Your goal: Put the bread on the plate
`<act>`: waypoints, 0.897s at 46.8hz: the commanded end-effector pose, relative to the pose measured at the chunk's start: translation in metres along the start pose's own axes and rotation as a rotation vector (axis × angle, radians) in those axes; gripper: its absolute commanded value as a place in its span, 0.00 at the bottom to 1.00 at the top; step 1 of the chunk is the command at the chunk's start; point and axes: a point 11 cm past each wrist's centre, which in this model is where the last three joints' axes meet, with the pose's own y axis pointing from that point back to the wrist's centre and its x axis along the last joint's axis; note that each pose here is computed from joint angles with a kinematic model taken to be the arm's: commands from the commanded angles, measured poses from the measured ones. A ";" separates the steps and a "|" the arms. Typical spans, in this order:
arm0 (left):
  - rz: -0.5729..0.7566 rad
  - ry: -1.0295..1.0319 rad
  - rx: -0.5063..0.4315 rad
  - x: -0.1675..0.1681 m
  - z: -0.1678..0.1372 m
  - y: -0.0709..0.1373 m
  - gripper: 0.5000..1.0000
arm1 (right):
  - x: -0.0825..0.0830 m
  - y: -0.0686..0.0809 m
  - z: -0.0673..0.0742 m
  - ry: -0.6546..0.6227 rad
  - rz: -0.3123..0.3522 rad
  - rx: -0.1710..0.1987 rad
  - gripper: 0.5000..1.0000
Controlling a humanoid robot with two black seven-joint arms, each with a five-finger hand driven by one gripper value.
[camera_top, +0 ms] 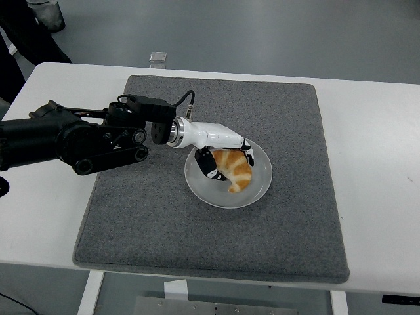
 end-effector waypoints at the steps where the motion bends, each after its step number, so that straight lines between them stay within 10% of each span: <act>1: 0.019 -0.001 0.000 0.002 0.000 0.000 1.00 | 0.000 0.000 0.000 -0.001 0.000 0.001 0.90; 42: 0.469 0.538 -0.090 0.114 -0.021 0.062 1.00 | 0.000 0.000 0.000 0.000 0.000 0.000 0.90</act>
